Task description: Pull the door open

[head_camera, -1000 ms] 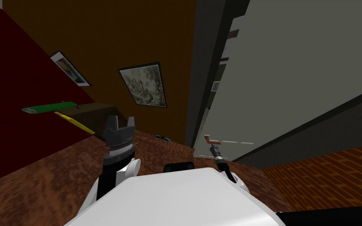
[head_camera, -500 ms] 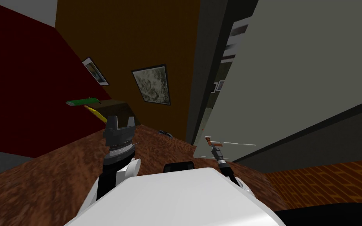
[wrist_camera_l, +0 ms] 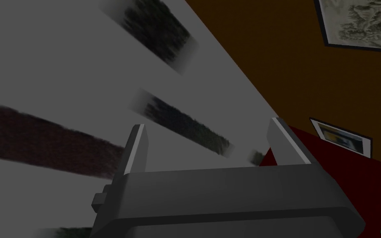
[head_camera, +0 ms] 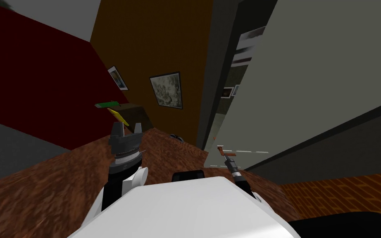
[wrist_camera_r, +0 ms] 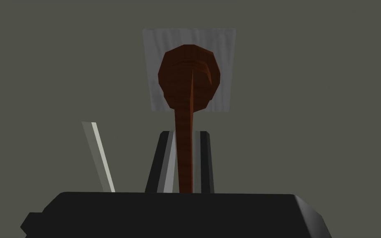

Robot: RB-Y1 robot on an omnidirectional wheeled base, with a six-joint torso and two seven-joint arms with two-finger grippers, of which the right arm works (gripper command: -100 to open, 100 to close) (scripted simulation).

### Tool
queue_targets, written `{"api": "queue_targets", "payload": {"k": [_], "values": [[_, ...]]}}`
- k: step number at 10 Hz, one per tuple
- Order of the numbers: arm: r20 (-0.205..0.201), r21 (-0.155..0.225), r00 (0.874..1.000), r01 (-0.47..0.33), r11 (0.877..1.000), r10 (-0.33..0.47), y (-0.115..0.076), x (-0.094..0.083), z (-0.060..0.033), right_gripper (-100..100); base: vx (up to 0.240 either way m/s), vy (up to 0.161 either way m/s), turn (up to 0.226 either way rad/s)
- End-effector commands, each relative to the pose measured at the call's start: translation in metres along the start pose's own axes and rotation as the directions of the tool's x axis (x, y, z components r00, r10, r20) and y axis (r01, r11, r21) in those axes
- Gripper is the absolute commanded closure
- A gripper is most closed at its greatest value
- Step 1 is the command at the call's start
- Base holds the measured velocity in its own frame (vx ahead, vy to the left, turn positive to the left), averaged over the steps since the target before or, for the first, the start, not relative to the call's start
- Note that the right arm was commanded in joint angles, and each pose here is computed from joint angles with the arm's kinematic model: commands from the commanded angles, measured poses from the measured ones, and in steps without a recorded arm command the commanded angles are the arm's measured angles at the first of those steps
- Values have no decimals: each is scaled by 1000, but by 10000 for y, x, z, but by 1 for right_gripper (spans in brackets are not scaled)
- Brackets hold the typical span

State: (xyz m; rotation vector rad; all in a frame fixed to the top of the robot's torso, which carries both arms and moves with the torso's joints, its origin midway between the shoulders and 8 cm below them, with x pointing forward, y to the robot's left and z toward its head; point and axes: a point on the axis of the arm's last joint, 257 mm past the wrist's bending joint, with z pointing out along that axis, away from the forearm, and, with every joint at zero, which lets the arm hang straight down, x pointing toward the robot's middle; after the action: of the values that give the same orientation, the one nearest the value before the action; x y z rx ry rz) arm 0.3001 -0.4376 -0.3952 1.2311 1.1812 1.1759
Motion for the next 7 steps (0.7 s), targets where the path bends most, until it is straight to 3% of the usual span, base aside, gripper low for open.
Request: {"api": "queue_targets", "payload": {"k": [1,5,6,7], "values": [[-11,-1,1000,-1,1000,1,1,-12,-93,100,-239,-54,200],[-36,-4,999,-1,1000,0,23,-47,-280,100,-207,-62,151],[-36,-1,999,-3,1000,3,3,-5,-244,100,-100,-6,29],[-43,0,999,-3,1000,3,-3,-9,-285,100,-148,-38,147]]}}
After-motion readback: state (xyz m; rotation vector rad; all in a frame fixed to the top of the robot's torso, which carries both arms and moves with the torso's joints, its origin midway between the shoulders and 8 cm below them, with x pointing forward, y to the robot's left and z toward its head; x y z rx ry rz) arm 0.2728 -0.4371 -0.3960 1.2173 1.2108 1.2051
